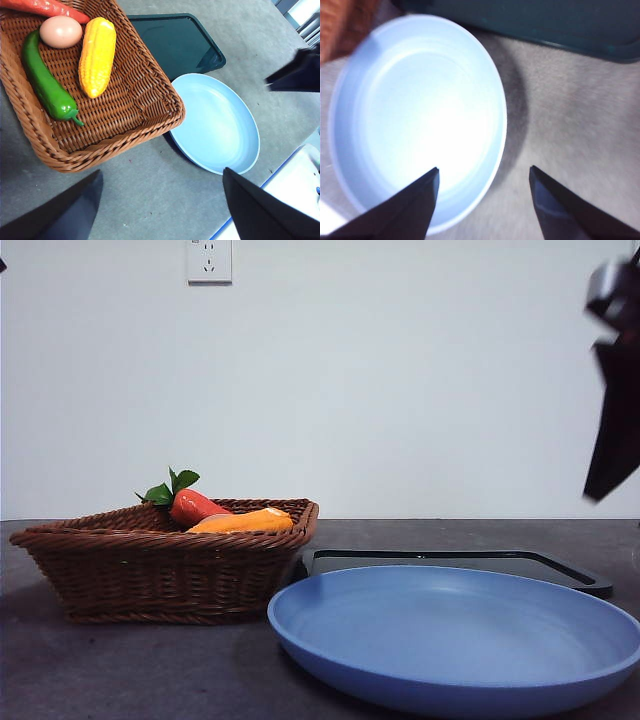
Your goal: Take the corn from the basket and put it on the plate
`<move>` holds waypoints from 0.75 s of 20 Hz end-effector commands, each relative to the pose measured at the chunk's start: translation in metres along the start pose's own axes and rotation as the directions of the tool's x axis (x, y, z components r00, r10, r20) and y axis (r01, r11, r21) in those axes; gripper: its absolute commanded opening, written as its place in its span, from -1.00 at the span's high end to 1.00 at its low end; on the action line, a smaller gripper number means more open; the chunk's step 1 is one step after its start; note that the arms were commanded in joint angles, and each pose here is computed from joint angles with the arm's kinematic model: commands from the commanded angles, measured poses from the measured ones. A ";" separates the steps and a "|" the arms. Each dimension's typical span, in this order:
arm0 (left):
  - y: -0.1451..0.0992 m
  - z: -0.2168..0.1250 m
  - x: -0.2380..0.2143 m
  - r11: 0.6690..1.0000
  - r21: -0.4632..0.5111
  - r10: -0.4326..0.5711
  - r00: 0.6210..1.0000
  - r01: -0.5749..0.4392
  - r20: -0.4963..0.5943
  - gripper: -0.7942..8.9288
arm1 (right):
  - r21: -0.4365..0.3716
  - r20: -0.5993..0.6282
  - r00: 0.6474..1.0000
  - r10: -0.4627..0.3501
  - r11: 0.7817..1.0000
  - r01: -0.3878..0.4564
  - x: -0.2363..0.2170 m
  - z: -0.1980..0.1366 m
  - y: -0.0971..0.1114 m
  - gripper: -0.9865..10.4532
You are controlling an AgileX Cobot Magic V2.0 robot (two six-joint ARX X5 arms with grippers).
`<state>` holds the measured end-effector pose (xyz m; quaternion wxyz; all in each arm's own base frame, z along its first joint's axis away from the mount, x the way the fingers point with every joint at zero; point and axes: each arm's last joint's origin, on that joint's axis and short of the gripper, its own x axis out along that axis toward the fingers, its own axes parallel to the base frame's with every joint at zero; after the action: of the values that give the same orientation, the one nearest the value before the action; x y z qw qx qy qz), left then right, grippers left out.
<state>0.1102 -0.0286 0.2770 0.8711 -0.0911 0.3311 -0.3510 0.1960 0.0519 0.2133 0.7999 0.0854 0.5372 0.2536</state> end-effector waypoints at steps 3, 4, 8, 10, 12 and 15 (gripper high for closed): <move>-0.002 0.005 -0.002 1.000 0.012 -0.010 1.000 0.010 0.013 0.03 | 0.025 -0.058 0.998 0.005 1.000 -0.004 0.028 0.013 -0.009 0.32; -0.002 0.005 -0.002 1.000 0.012 -0.010 1.000 0.010 0.013 0.03 | 0.033 -0.073 0.997 0.005 0.999 -0.002 0.034 0.014 -0.011 0.32; -0.002 0.005 -0.002 1.000 0.013 -0.010 1.000 0.010 0.014 0.03 | 0.061 -0.124 0.992 0.005 0.998 0.003 0.050 0.014 -0.019 0.41; -0.002 0.005 -0.002 1.000 0.015 -0.010 1.000 0.010 0.017 0.03 | 0.065 -0.143 0.989 0.025 0.998 -0.016 0.056 0.014 -0.019 0.44; -0.002 0.005 -0.002 1.000 0.017 -0.010 1.000 0.010 0.019 0.03 | 0.053 -0.152 0.987 0.048 0.998 -0.040 0.060 0.014 -0.015 0.48; -0.002 0.005 -0.002 1.000 0.016 -0.010 1.000 0.010 0.018 0.03 | 0.023 -0.158 0.986 0.047 0.999 -0.044 0.064 0.014 -0.009 0.62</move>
<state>0.1105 -0.0287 0.2774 0.8718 -0.0914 0.3293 -0.3509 0.2255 0.0753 0.1627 0.7483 0.0826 0.5994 0.2719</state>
